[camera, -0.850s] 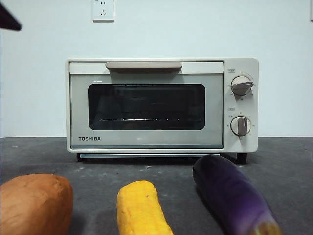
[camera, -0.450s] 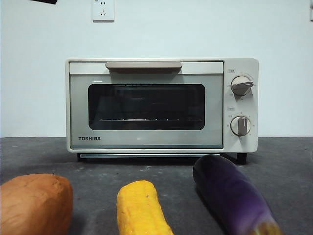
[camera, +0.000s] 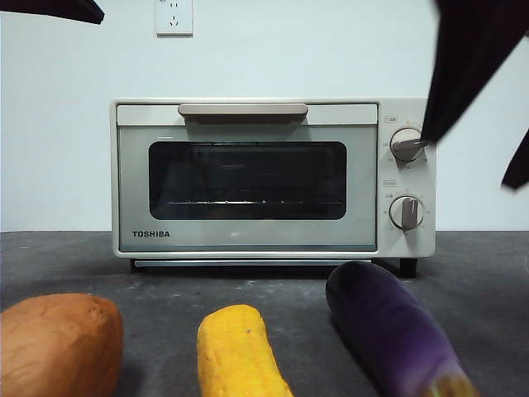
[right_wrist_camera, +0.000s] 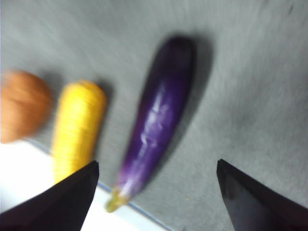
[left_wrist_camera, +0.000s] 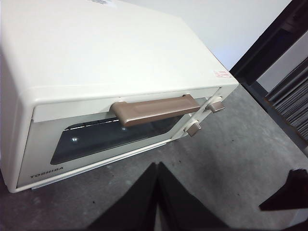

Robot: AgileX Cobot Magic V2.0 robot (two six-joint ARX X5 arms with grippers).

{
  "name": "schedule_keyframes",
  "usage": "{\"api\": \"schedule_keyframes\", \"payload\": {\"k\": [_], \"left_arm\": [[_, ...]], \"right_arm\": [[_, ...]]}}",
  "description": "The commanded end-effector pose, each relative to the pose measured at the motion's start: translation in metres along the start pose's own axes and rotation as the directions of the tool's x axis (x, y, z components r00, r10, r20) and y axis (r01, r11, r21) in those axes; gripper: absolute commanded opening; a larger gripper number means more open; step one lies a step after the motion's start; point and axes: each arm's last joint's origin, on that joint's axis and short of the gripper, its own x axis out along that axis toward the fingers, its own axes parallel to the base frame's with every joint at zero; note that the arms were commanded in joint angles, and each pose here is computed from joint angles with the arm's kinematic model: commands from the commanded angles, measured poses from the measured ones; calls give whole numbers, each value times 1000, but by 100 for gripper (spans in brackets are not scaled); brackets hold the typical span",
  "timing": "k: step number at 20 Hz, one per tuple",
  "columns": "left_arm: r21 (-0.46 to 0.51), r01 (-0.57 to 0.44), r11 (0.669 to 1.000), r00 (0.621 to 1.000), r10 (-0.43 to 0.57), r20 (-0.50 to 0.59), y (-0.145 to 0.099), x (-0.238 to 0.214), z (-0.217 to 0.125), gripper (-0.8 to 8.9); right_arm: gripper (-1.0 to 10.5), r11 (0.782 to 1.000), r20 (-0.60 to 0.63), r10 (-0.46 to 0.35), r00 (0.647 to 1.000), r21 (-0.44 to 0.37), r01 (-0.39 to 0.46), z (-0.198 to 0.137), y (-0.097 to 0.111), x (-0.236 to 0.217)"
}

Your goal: Take the eggplant from the table,put the eggplant in the oven

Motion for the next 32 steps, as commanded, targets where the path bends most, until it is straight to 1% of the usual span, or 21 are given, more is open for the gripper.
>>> {"api": "schedule_keyframes", "payload": {"k": [1,2,3,8,11,13,14,16,19,21,23,27,29,31,32], "left_arm": [[39,5,999,1000,-5,18,-3,0,6,7],[43,5,999,1000,-5,18,-3,0,6,7],[43,5,999,1000,-5,18,-3,0,6,7],[43,4,999,1000,-5,17,-3,0,6,7],[43,4,999,1000,-5,17,-3,0,6,7],[43,4,999,1000,-5,16,-3,0,6,7],[43,4,999,1000,-5,16,-3,0,6,7],[42,5,999,1000,-5,16,-3,0,6,7],[41,5,999,1000,-5,14,-3,0,6,7],[40,5,999,1000,-5,15,-3,0,6,7],[39,9,999,1000,-10,18,-4,0,6,7],[34,22,999,1000,-22,1,-9,10,12,7],[32,44,999,998,-43,-35,-11,24,18,7],[36,59,998,996,-56,-75,-14,44,25,7],[50,40,998,995,-36,-89,-15,55,29,7]], "right_arm": [[394,997,-52,-64,997,41,66,5,13,22],[394,994,-63,-102,993,39,105,7,16,34],[394,993,-71,-112,991,34,115,9,18,42],[394,994,-67,-100,993,34,102,22,21,79],[394,996,-82,-81,993,37,84,25,22,94],[388,995,-92,-86,992,37,90,25,22,101],[368,995,-95,-92,991,39,96,25,21,103],[287,991,-90,-123,988,45,127,25,20,106],[146,991,-91,-124,988,48,128,25,20,106],[110,991,-85,-118,989,48,123,26,21,103],[110,994,-51,-100,994,45,102,28,24,89],[110,1000,84,-23,996,-12,24,25,29,31],[110,999,177,-12,984,-27,18,17,27,0],[110,999,289,-21,957,-35,32,7,22,-29],[110,998,337,-33,941,-45,51,2,20,-41]]}}
